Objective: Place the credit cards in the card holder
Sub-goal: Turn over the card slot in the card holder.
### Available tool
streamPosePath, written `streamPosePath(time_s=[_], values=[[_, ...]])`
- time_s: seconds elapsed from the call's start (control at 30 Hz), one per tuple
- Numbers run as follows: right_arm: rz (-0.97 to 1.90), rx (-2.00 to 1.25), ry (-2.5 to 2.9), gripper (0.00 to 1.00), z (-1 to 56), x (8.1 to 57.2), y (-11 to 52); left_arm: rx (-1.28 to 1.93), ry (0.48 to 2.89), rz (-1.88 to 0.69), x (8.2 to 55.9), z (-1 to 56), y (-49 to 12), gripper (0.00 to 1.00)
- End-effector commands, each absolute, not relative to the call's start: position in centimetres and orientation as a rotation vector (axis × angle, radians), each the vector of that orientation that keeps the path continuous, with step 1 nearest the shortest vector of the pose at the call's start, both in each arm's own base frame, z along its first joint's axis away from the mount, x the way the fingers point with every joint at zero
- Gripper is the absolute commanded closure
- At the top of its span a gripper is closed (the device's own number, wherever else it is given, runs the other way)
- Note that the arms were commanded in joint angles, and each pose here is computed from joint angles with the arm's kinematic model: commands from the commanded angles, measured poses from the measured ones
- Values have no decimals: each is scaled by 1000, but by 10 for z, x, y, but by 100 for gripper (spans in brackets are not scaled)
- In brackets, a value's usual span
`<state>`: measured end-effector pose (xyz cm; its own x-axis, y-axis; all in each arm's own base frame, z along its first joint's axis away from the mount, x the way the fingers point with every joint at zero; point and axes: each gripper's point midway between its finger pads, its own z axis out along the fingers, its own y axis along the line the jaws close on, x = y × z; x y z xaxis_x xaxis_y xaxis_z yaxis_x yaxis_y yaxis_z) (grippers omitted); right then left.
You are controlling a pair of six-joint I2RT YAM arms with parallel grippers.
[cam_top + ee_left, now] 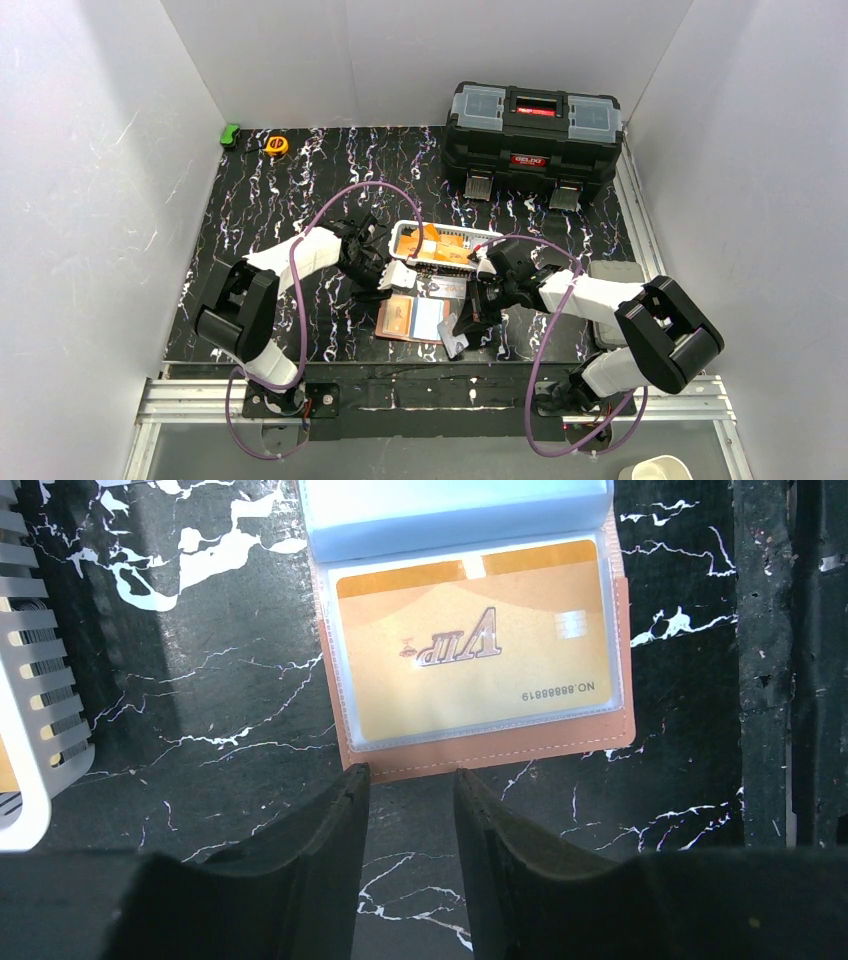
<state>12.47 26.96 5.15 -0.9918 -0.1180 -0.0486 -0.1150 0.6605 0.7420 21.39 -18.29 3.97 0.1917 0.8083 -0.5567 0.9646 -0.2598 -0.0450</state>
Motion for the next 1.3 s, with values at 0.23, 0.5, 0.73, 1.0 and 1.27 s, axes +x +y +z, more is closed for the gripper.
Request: streamPosePath(time_s=[0.23, 0.5, 0.73, 1.0, 1.27], values=[[-1341, 266, -2899, 99, 70, 137, 274, 2162, 1640, -726, 208, 45, -186, 66], [-1334, 265, -2891, 99, 66, 135, 273, 2167, 1633, -726, 206, 47, -187, 67], [-1339, 269, -2879, 99, 66, 135, 275, 2171, 1628, -729, 204, 47, -188, 67], [-1343, 264, -2856, 99, 62, 134, 277, 2178, 1617, -729, 203, 48, -189, 68], [-1384, 281, -2842, 99, 68, 140, 285, 2187, 1613, -742, 199, 48, -188, 68]])
